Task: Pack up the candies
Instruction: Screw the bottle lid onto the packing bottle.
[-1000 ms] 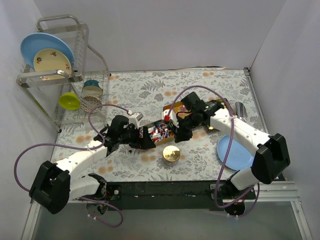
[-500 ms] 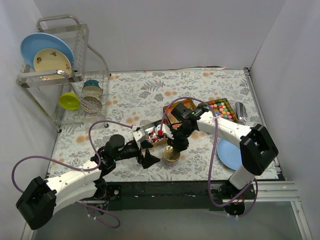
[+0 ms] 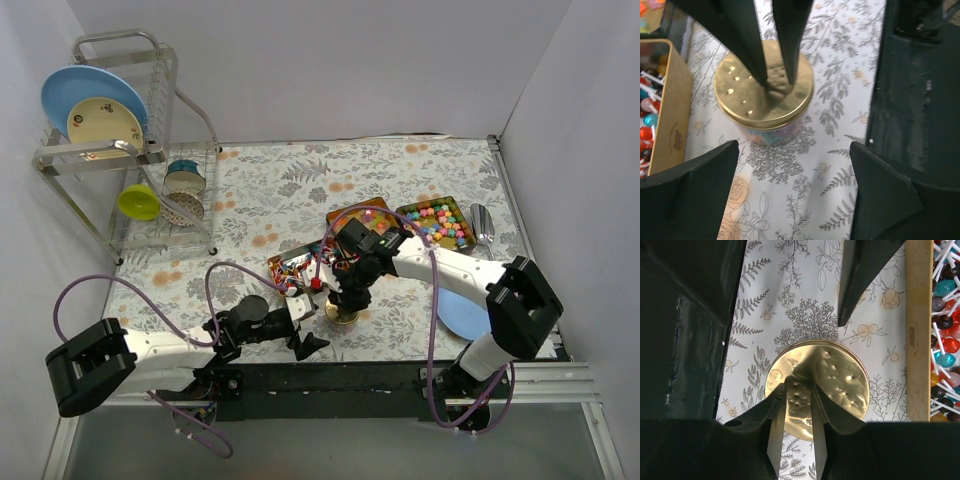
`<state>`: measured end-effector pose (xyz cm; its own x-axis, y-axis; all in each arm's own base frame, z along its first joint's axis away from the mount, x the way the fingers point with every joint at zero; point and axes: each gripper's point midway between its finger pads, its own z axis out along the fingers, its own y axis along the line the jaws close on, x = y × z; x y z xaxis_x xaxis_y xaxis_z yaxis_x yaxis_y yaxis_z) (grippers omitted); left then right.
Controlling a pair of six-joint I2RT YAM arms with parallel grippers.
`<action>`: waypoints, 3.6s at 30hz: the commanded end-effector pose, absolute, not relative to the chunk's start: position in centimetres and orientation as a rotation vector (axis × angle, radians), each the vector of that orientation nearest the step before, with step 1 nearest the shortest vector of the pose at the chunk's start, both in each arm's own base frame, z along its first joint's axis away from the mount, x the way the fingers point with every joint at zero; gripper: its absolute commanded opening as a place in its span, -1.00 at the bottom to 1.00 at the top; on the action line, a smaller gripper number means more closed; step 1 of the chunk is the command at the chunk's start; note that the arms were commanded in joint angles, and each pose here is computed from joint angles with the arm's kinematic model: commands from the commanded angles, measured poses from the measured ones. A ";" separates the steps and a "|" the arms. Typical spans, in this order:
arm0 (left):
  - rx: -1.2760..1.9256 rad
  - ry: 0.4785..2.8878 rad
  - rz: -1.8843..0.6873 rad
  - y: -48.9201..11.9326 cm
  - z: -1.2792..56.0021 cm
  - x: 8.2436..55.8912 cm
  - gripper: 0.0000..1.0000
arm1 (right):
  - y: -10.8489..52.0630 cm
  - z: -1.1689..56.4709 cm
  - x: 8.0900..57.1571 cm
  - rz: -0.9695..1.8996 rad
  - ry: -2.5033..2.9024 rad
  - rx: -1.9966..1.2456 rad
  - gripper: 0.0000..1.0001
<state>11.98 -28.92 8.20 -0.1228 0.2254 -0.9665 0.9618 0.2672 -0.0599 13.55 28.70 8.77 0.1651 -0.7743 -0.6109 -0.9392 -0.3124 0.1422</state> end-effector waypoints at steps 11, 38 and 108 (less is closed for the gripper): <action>1.125 1.465 -0.884 -30.4 6.8 13.9 0.89 | 26.7 4.6 11.6 0.899 1.898 -2.080 -0.36; 1.114 1.266 -0.901 -34.7 4.6 15.1 0.78 | 22.6 4.0 12.2 0.789 2.033 -1.987 -0.41; 1.173 1.466 -0.888 -34.7 0.7 15.4 -1.00 | 26.1 13.0 15.4 0.939 1.661 -1.950 0.96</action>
